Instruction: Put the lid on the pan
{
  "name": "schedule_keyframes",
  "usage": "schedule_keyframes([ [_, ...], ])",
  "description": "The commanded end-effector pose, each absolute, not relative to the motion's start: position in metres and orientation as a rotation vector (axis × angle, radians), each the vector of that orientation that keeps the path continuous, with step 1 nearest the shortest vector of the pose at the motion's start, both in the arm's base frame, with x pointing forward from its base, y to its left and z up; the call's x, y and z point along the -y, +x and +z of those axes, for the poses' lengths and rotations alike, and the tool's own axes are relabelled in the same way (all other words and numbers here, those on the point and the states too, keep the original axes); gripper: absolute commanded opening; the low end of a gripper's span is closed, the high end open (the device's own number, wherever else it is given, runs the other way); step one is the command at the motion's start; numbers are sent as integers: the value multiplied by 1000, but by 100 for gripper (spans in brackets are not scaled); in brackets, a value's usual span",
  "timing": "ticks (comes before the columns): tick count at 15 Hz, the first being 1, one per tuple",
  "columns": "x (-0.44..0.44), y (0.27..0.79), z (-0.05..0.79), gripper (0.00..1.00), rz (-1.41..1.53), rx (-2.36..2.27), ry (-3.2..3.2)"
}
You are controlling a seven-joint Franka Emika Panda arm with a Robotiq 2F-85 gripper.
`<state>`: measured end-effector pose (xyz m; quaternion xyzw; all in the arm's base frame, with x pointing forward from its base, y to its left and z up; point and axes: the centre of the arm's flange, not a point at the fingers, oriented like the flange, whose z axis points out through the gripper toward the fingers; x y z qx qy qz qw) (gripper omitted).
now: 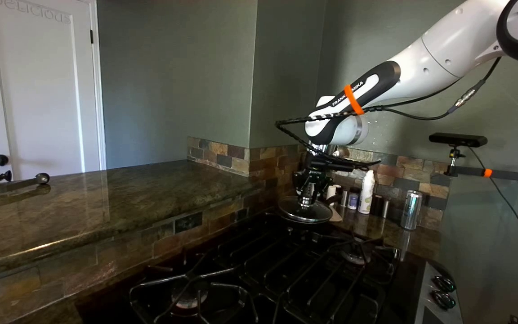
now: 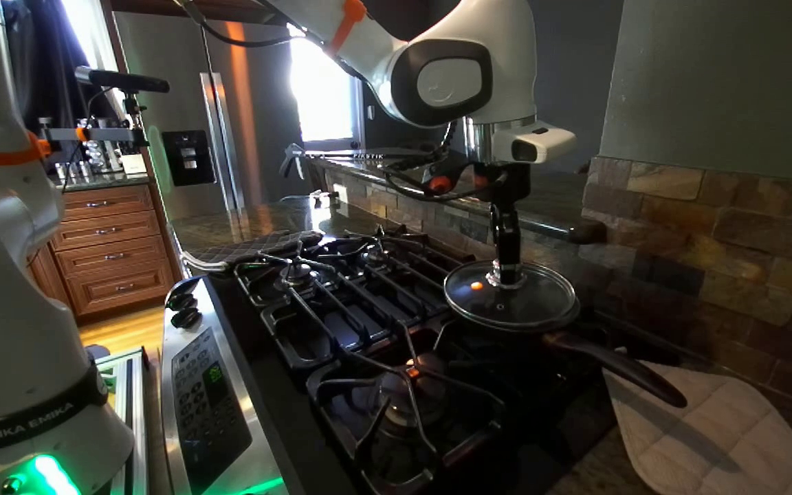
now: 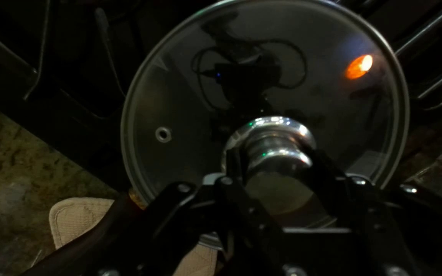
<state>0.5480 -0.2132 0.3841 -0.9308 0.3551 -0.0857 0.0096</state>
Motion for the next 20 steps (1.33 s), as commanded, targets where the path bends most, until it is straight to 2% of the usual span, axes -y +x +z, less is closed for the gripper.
schedule_keyframes([
  [1,215,555,386,23,-308,-1136,-2871],
  [20,207,570,381,23,-270,-1142,-2880],
])
